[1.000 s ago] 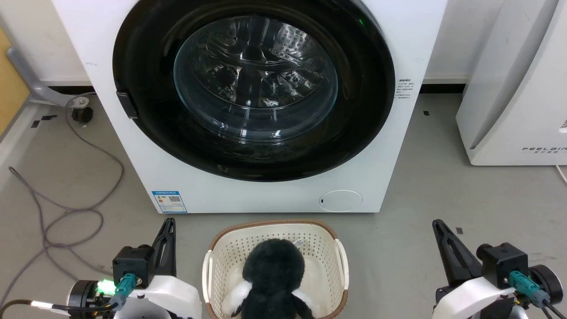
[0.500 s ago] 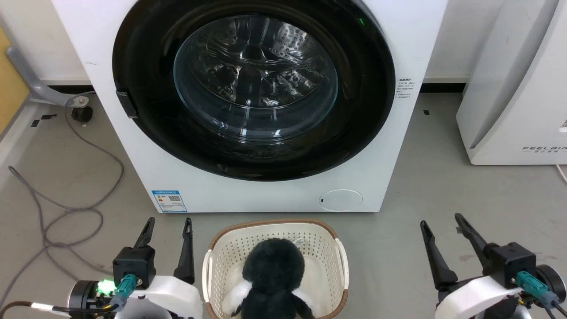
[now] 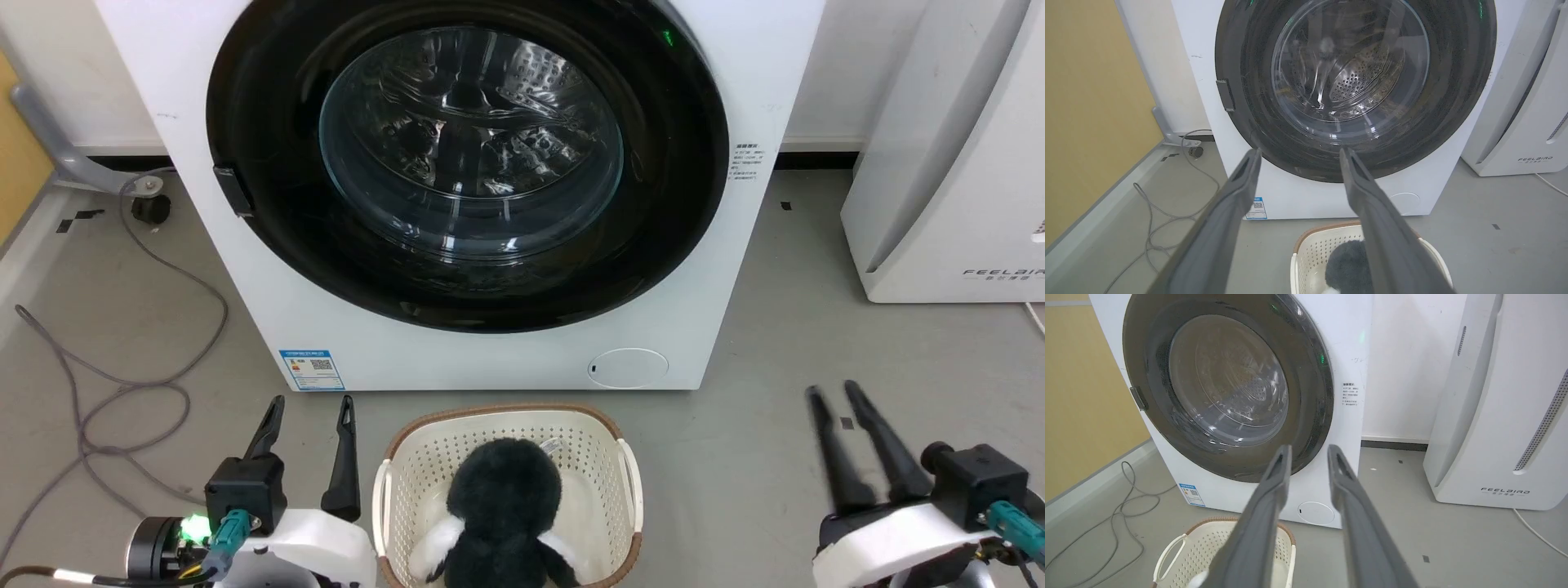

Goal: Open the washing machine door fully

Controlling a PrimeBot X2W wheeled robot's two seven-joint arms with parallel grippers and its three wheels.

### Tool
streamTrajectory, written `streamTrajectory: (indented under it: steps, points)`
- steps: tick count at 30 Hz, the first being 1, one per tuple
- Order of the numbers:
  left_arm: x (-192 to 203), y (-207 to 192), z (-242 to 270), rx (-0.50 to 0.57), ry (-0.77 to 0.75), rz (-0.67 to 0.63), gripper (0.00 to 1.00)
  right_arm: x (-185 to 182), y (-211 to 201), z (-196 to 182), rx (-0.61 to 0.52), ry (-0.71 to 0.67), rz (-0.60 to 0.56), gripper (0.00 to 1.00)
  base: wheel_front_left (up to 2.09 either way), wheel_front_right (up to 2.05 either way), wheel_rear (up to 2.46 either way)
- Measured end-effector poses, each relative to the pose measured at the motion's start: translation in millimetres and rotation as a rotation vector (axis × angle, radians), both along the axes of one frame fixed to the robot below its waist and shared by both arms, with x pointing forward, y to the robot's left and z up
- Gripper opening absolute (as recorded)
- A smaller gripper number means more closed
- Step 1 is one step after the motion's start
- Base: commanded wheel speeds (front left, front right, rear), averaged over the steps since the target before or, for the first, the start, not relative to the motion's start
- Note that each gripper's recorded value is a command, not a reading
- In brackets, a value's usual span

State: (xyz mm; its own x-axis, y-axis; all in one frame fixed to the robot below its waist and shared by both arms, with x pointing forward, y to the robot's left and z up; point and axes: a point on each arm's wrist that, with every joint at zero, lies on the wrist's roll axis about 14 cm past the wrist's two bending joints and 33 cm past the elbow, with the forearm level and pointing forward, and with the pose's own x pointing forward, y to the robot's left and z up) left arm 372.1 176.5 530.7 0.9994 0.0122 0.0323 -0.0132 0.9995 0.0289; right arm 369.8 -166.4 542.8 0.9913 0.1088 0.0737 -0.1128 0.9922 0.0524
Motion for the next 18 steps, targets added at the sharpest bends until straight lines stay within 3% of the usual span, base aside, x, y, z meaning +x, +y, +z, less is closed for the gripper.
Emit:
streamTrajectory:
  steps: [6, 18]
  points:
    - [0, 1, 3, -0.008, -0.016, 0.007, 1.00, 0, -1, 5, 0.094, -0.019, 0.001, 0.00, 0.00, 0.00, 0.00]
    - [-1, 2, 8, -0.017, -0.045, 0.020, 1.00, -1, -18, 9, 0.437, -0.044, -0.031, 0.00, 0.00, 0.00, 0.00]
